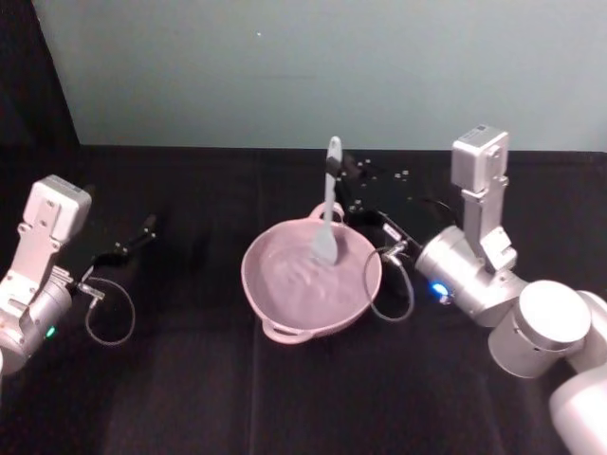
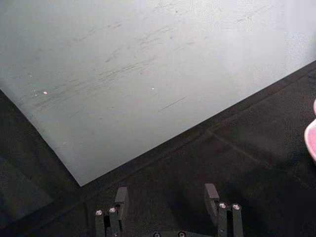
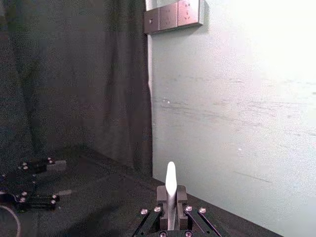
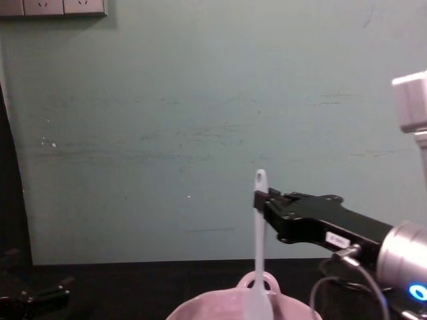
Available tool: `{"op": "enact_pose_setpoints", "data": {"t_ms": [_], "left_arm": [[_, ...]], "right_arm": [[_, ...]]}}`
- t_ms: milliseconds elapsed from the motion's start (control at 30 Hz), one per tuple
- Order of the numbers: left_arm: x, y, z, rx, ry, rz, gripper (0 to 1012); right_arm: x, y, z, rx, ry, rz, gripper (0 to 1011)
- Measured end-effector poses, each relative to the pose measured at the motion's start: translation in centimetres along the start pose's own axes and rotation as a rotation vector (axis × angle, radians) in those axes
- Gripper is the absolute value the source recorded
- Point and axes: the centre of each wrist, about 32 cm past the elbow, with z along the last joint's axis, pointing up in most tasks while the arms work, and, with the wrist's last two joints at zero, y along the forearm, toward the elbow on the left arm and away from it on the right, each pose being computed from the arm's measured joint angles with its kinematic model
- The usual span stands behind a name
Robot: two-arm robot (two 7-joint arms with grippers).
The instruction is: Use the one hand to pick up the spoon and stir the clear water in the bowl.
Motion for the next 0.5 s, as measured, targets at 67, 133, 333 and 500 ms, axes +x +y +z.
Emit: {"op": "enact_pose_setpoints", "data": {"t_ms": [67, 133, 333, 500], "left_arm": [[0.0, 0.0, 0.0, 0.0, 0.0, 0.0, 1011], [0.0, 0.0, 0.0, 0.0, 0.0, 0.0, 1011], [0.0, 0.0, 0.0, 0.0, 0.0, 0.0, 1011], [0.0, 0.0, 0.0, 0.0, 0.0, 0.0, 1011]], "right_arm": [[0.5, -0.8, 0.2, -0.007, -0.009, -0.008, 112], [0.6, -1.1, 0.4, -0.009, -0.013, -0.008, 112], [0.3, -3.1, 1.3, -0.009, -0.015, 0.028, 112], [-0.6, -4.2, 1.7, -0.004, 0.005, 0.071, 112]]}}
